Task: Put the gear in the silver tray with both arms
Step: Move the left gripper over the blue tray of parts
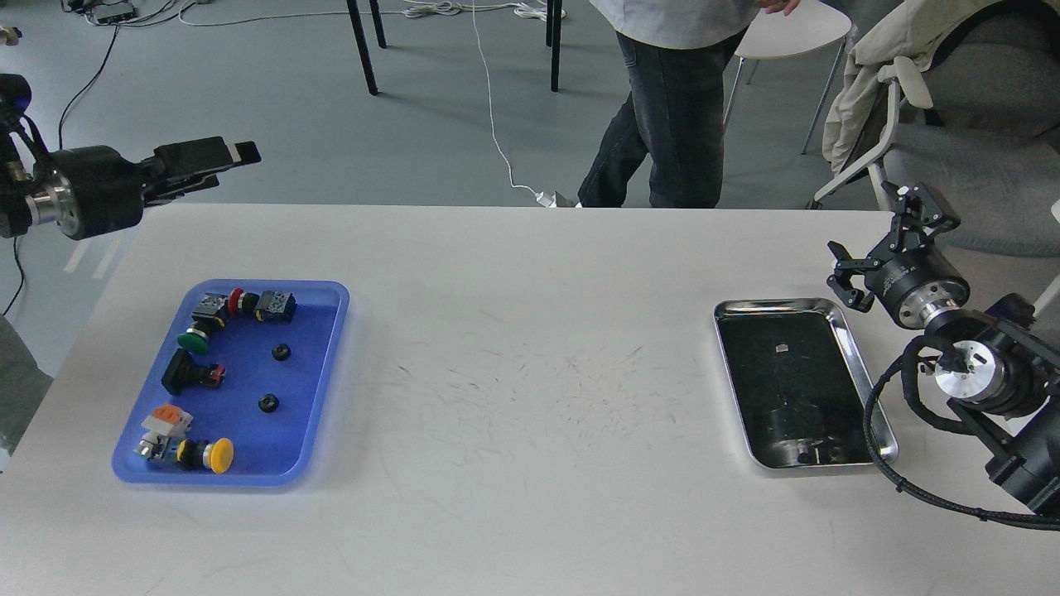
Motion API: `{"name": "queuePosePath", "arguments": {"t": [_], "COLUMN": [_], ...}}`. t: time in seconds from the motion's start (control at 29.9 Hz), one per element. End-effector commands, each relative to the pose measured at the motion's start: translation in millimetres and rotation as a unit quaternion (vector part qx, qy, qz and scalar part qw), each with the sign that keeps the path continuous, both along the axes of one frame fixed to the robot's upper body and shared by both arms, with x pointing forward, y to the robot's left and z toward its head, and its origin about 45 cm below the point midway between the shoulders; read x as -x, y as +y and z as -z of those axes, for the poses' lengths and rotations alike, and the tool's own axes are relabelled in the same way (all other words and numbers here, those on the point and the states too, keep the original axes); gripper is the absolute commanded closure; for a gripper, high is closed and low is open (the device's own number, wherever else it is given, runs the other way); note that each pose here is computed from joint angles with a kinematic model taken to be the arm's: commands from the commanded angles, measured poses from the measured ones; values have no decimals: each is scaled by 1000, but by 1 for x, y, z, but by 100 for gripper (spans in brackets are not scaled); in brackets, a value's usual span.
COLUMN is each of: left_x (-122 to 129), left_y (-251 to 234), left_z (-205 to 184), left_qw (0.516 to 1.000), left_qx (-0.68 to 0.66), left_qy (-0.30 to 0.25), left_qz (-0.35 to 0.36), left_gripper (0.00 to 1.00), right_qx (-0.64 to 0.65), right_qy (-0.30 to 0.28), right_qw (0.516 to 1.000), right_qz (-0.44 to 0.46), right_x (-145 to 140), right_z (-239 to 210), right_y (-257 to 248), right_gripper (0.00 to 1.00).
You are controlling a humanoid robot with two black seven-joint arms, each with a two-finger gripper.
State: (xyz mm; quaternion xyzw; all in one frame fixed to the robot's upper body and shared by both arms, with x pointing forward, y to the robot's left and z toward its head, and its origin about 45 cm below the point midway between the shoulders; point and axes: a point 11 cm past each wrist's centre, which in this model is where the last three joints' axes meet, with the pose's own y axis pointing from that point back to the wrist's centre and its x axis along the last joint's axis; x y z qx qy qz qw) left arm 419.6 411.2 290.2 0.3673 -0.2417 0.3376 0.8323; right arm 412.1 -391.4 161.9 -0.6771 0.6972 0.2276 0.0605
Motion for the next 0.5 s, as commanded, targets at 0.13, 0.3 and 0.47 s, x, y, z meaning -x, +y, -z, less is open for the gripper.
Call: {"name": "queuePosePath", "arguments": {"t": [0.13,0.3,0.47], "left_x": [21,36,61], "left_y": [-11,-19,-46], "left_z": [28,57,79], "left_qw": [991,972,949], "left_qx": [-106,-184,-220], "left_qy": [34,62,81], "left_qz": [73,131,209], "left_gripper": [2,2,2], "right_qx": [0,0,2], "right_qy": [0,0,1], "right_qw": [1000,1000,1000], "right_qz": [-1,-2,-1], "right_x": [0,0,1], "right_z": [0,0,0], "right_y": [0,1,-1], "right_gripper": [1,1,1]}}
